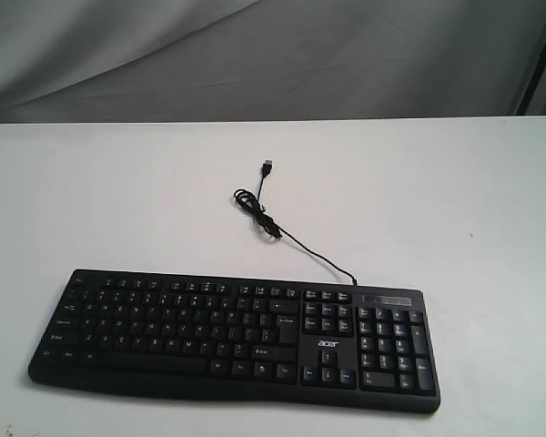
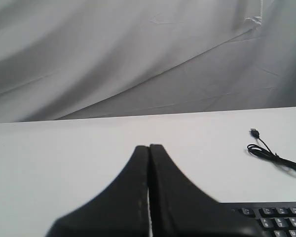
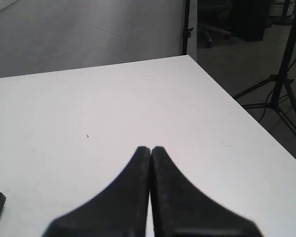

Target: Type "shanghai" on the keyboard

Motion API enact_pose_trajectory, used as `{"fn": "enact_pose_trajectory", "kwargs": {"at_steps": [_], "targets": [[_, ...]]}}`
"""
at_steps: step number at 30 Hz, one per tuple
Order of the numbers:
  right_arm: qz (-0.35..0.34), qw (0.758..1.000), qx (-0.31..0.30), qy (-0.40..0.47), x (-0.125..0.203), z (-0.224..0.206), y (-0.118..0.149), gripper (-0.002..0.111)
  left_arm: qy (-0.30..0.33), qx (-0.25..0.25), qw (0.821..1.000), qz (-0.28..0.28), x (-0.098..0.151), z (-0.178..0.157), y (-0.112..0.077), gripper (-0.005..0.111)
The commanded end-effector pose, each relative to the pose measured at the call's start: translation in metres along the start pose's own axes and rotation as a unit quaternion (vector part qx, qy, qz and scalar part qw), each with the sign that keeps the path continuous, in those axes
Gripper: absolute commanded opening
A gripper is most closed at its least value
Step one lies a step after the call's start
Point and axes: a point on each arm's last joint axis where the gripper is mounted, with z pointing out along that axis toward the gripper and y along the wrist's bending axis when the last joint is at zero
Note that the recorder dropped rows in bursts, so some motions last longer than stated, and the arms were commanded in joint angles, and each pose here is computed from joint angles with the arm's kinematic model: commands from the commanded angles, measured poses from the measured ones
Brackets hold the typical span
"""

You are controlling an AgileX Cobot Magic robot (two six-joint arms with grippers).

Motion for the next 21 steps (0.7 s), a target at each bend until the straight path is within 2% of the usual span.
{"fn": "enact_pose_trajectory", "kwargs": {"at_steps": [1,5,12,19,21], "targets": [[-0.004,1.000,0.005,0.002,0.001,0.000,-0.001,0.000,-0.003,0.003,1.000,-0.001,0.000,0.000,0.000,0.000],[-0.007,1.000,0.007,-0.028,-0.004,0.000,-0.001,0.000,-0.003,0.003,1.000,-0.001,0.000,0.000,0.000,0.000],[-0.001,0.981,0.018,-0.194,-0.034,-0.007,-0.003,0.000,-0.003,0.003,1.000,-0.001,0.000,0.000,0.000,0.000],[-0.003,0.973,0.021,-0.229,-0.040,-0.009,-0.003,0.000,-0.003,0.003,1.000,-0.001,0.000,0.000,0.000,0.000],[0.035,0.960,0.014,-0.279,-0.048,-0.014,-0.004,0.000,-0.003,0.003,1.000,-0.001,0.000,0.000,0.000,0.000]]}}
